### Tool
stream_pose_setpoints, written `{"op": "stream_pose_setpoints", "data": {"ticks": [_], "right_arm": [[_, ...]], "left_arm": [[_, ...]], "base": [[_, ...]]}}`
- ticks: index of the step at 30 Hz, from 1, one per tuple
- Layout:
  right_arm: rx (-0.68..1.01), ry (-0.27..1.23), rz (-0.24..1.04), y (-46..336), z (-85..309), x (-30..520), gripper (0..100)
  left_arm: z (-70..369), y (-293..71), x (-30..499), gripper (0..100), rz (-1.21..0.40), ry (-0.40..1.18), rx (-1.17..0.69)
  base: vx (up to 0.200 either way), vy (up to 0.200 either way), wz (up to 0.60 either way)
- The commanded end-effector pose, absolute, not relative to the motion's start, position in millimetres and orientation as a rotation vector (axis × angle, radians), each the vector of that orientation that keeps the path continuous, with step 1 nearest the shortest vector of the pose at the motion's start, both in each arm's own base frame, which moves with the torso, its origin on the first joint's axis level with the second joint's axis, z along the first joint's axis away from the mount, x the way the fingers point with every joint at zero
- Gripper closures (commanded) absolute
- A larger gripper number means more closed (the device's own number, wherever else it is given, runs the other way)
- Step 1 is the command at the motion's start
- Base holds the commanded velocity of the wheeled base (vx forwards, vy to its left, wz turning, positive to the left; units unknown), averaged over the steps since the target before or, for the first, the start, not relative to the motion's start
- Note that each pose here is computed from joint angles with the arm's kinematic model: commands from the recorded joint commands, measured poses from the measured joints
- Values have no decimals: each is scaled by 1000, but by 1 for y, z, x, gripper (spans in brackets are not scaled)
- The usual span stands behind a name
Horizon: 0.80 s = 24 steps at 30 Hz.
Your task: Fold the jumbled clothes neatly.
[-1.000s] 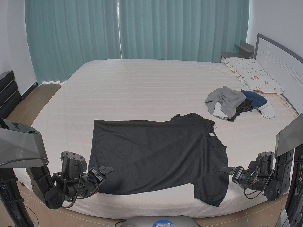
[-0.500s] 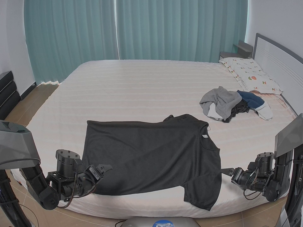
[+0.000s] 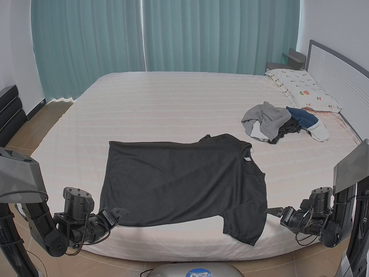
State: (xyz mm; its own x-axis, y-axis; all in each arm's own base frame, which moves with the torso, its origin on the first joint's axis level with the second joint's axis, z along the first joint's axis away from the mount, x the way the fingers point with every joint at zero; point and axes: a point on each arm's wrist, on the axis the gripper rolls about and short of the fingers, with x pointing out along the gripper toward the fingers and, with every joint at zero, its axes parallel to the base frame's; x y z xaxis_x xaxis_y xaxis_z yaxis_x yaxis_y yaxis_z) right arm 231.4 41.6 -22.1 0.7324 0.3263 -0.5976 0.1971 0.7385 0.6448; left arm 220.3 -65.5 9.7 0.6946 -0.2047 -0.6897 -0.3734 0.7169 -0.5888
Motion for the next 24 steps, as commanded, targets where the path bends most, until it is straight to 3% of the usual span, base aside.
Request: {"op": "stream_pose_setpoints", "data": {"ticks": [1, 6, 24], "right_arm": [[749, 772, 84, 44, -25, 231, 0], [749, 775, 85, 45, -26, 231, 0], [752, 772, 81, 44, -25, 231, 0]], "left_arm": [[-10, -53, 228, 0, 189, 858, -778], [-28, -45, 235, 0, 229, 852, -696], [-36, -45, 268, 0, 218, 766, -718]], "base": [[0, 0, 0], [0, 0, 0], [0, 0, 0]]}}
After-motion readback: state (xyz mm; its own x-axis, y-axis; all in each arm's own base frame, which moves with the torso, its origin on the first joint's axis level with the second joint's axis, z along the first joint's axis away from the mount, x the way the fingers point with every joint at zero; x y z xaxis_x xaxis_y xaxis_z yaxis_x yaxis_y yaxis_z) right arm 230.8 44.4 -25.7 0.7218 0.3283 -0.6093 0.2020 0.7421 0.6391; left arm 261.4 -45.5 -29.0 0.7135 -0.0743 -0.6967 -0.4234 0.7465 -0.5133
